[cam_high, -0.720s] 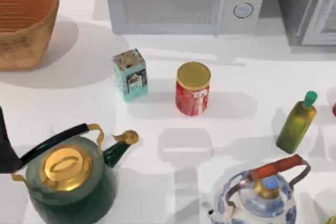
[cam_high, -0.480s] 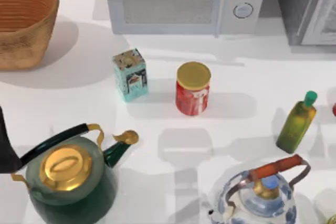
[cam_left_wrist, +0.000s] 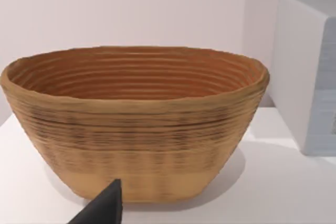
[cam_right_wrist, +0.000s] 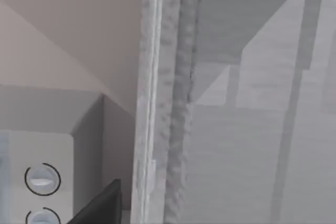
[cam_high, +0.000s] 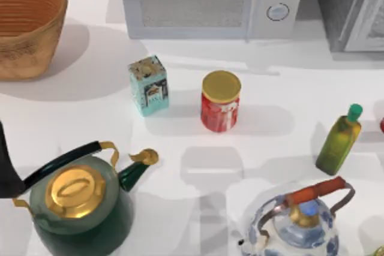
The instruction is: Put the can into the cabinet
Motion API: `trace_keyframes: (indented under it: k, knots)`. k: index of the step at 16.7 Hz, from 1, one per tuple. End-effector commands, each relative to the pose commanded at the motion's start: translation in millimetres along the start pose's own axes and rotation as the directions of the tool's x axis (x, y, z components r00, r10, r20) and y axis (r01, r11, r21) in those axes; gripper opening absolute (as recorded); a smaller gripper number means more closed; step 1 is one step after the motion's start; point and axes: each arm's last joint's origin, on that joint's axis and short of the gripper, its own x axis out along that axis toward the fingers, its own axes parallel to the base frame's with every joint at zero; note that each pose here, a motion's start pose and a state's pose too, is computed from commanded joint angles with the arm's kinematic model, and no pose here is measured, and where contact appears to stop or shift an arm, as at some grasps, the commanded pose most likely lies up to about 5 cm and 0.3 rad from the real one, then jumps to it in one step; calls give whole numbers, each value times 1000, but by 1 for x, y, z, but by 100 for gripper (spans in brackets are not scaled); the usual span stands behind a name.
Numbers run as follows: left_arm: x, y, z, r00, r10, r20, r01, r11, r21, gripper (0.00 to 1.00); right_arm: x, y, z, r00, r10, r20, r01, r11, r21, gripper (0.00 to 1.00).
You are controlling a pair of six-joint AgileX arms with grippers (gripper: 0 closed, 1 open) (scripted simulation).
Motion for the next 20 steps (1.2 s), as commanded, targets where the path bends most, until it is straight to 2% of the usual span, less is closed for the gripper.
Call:
trace_keyframes:
  k: [3, 7, 13, 16, 20]
  knots:
    - [0, 0, 0, 1000, 0, 0, 0, 1000, 0, 100, 38, 0, -15, 999, -3, -36, 2, 1000, -11, 100]
    - [0, 0, 0, 1000, 0, 0, 0, 1000, 0, 100, 66, -1, -68, 980, -11, -199, 11, 1000, -1, 100]
    - [0, 0, 0, 1000, 0, 0, 0, 1000, 0, 100, 54, -2, -141, 882, -6, -471, 34, 998, 51, 100]
    - [0, 0, 0, 1000, 0, 0, 0, 1000, 0, 100, 47, 1, -153, 852, 20, -522, 21, 997, 73, 100]
    - [0, 0, 0, 1000, 0, 0, 0, 1000, 0, 100, 48, 1, -152, 854, 18, -521, 23, 997, 71, 100]
